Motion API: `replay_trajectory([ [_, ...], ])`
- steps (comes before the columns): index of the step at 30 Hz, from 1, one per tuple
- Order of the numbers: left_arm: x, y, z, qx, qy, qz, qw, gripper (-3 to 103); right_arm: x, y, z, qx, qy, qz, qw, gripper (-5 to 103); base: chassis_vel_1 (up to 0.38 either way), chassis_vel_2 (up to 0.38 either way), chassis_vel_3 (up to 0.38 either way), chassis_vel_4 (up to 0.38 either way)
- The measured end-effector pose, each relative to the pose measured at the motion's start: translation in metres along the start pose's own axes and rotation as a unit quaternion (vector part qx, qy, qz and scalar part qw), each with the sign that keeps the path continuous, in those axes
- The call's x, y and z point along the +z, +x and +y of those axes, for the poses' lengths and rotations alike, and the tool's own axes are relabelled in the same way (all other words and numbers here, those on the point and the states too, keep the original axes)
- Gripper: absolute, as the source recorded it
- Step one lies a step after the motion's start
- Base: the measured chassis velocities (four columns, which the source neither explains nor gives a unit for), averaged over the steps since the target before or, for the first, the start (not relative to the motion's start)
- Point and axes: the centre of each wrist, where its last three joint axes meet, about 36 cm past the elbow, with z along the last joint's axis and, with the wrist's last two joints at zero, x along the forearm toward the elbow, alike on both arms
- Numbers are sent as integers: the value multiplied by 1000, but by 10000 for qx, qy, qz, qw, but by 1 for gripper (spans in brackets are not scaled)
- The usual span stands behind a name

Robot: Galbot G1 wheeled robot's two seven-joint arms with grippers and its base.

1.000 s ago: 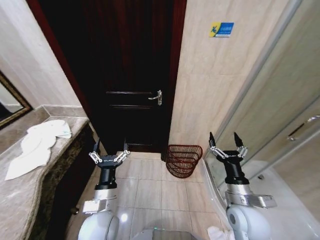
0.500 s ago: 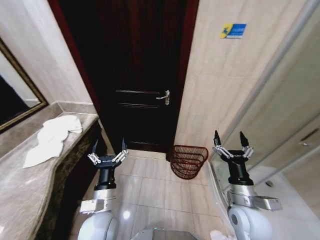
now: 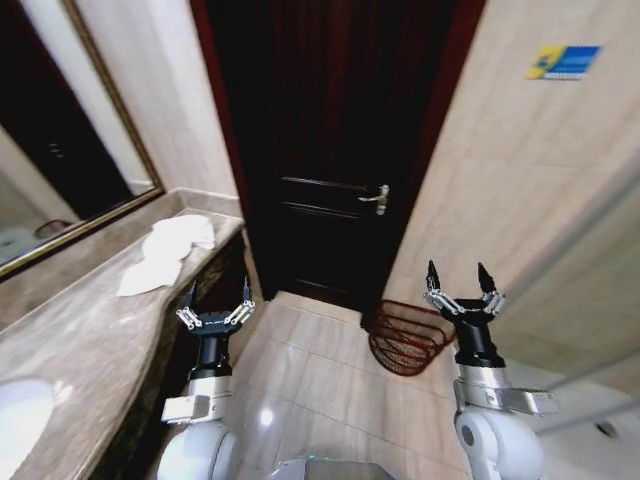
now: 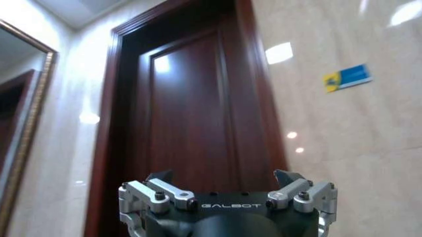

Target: Discard the used towel into the hamper.

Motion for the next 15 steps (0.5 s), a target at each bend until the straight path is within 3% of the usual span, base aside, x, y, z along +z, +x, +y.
replay_trajectory([
  [11,0,0,0,4,-16,-11,10000,100,2,1,1,-58,-31,52,10000,100,119,129,126,126],
  [15,3,-1,1,-246,-31,-30,9997,100,2,3,1,-99,-27,84,9999,100,137,122,117,115],
])
